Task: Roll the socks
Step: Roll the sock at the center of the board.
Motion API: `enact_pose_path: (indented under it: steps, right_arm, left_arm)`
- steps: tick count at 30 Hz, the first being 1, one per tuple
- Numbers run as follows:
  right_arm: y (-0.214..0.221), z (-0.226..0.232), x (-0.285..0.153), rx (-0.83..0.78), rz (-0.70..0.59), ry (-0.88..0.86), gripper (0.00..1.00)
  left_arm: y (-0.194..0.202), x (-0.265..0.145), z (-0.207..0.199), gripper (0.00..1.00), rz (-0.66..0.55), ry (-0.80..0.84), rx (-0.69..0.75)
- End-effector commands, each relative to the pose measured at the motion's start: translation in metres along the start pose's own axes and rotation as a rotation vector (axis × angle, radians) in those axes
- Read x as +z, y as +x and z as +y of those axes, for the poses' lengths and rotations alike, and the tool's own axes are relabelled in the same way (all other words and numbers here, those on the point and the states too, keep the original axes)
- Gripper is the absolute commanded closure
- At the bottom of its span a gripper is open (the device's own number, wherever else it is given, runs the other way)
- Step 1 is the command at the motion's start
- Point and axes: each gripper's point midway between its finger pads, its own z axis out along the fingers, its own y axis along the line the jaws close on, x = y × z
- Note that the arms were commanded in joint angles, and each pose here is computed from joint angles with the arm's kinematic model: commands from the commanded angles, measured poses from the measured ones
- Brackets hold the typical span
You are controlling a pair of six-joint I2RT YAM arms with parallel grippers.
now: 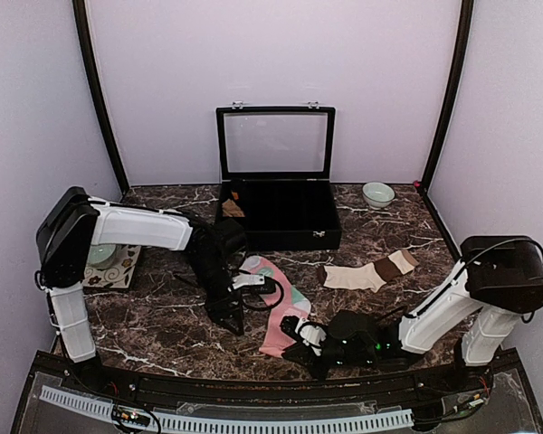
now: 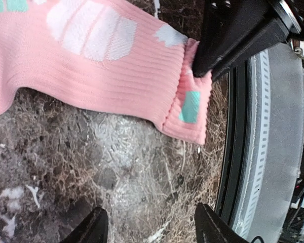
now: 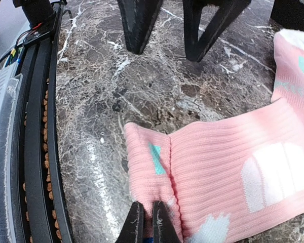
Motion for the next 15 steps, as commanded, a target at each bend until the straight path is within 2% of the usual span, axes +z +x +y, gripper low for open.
enact_pose_path:
  steps: [1,5,11,15]
  right_arm:
    - [0.08,-0.01,-0.013,0.155,0.272,-0.003,1.0]
    - [0.086,-0.011,-0.017,0.271,0.284,-0.038,1.0]
    - [0.098,-0.025,-0.019,0.495,0.325,-0.059,1.0]
    - [0.103,-0.026,-0.018,0.572,0.346,-0.077,1.0]
  left_arm:
    - [-0.02,-0.028,-0.007,0.38,-0.133,-0.137,0.135]
    - [-0.027,-0.034,-0.031,0.4,-0.202,-0.096,0.234]
    - [-0.02,0.007,-0.056,0.46,-0.083,-0.07,0.421]
    - [-0.029,0.023,-0.059,0.48,-0.044,-0.094,0.52]
